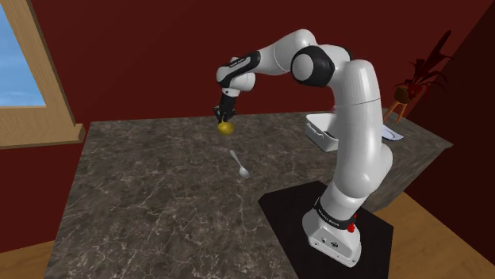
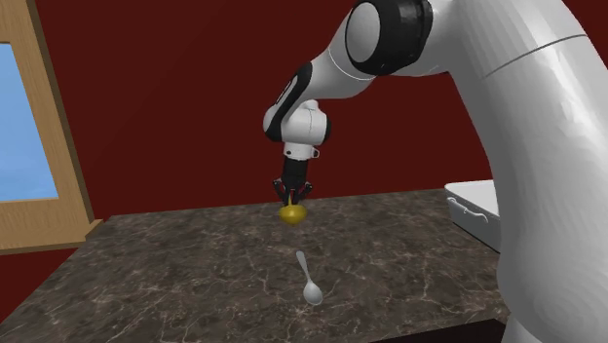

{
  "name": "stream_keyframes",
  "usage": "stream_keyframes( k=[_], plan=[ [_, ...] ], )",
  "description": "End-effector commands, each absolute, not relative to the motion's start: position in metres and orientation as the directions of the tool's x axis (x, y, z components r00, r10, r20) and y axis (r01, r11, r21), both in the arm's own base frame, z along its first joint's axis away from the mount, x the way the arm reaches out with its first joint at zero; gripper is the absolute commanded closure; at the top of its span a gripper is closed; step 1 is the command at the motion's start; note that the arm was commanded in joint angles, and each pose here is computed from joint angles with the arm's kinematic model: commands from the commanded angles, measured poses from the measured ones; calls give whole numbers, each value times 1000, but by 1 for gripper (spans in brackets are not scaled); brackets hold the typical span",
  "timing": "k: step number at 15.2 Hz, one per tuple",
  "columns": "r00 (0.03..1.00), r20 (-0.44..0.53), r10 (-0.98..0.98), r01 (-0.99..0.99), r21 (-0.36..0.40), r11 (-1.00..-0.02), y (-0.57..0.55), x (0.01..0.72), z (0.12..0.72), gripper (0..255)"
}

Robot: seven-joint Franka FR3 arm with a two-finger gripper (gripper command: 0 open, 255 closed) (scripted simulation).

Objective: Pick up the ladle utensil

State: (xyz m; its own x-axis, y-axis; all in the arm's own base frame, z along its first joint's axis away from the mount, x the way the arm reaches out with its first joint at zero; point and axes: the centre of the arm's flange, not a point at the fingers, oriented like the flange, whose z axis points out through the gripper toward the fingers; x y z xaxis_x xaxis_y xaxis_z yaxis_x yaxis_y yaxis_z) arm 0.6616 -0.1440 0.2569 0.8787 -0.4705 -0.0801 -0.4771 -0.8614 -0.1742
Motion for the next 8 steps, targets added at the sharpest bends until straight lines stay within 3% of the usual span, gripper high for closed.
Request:
stream_keyframes(
  k=[1,8],
  plan=[
    [879,-80,-470,-477,-174,-861,-144,661,267,255],
    [879,-80,-470,-477,-174,-861,-144,661,294,255]
  ],
)
